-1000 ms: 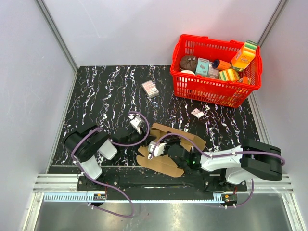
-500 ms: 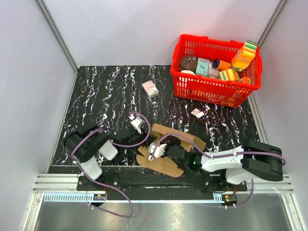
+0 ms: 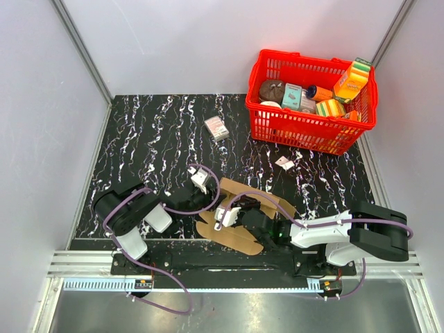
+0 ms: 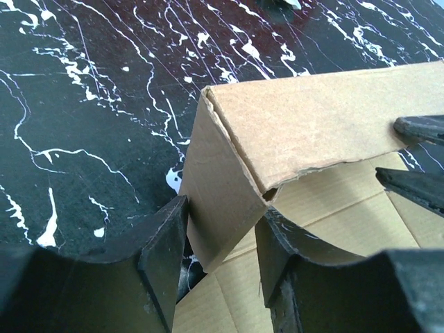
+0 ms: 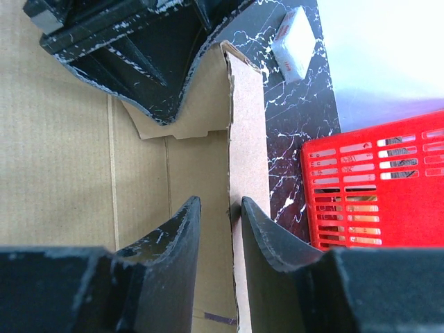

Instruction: Fold the paper box

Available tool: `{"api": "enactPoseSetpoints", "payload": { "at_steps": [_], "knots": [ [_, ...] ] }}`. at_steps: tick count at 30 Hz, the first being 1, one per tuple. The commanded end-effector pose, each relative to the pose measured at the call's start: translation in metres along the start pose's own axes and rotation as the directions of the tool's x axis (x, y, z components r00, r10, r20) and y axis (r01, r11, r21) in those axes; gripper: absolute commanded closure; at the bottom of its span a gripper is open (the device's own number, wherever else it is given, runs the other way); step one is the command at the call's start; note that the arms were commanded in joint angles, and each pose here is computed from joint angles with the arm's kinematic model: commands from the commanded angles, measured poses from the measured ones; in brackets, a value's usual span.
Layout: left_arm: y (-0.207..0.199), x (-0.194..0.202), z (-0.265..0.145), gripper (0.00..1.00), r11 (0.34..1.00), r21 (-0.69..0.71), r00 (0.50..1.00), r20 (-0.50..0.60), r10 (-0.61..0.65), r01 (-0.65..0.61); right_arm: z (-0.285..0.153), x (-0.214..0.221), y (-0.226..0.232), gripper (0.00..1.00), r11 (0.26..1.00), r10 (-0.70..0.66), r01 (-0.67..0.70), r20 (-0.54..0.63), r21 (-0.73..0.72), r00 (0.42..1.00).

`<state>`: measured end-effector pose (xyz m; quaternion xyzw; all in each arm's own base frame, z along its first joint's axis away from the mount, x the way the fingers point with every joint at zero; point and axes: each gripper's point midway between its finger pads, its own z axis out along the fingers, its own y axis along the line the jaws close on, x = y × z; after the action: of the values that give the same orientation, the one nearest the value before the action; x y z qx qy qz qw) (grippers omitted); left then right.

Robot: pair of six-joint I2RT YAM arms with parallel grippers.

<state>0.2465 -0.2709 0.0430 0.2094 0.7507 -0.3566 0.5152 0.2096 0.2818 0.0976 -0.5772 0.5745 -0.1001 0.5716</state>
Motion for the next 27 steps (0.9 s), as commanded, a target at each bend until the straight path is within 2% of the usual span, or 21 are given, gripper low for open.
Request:
{"api": "enactPoseSetpoints", "payload": {
  "at_steps": [1, 13, 17, 22, 27],
  "knots": [
    [-0.027, -0.106, 0.004, 0.54, 0.995, 0.049, 0.911, 0.408, 0.063, -0.091, -0.002, -0.011, -0.001, 0.65, 0.998, 0.056, -0.056, 0.044, -0.004, 0.997],
    [-0.033, -0.109, 0.011, 0.54, 0.988, -0.048, 0.889, 0.432, 0.151, -0.145, -0.002, -0.013, 0.002, 0.65, 0.997, 0.075, -0.074, 0.051, -0.014, 0.996],
    [-0.039, -0.111, 0.013, 0.50, 0.983, -0.039, 0.881, 0.437, 0.180, -0.181, -0.002, -0.013, 0.004, 0.65, 0.997, 0.079, -0.078, 0.053, -0.023, 0.995],
    [-0.041, -0.108, 0.019, 0.51, 0.979, -0.028, 0.882, 0.429, 0.194, -0.202, -0.003, -0.013, 0.003, 0.65, 0.996, 0.087, -0.086, 0.054, -0.022, 0.995],
    [-0.039, -0.105, 0.023, 0.63, 0.978, -0.043, 0.884, 0.420, 0.205, -0.206, -0.003, -0.013, 0.003, 0.65, 0.996, 0.092, -0.091, 0.054, -0.024, 0.994]
  ]
}}
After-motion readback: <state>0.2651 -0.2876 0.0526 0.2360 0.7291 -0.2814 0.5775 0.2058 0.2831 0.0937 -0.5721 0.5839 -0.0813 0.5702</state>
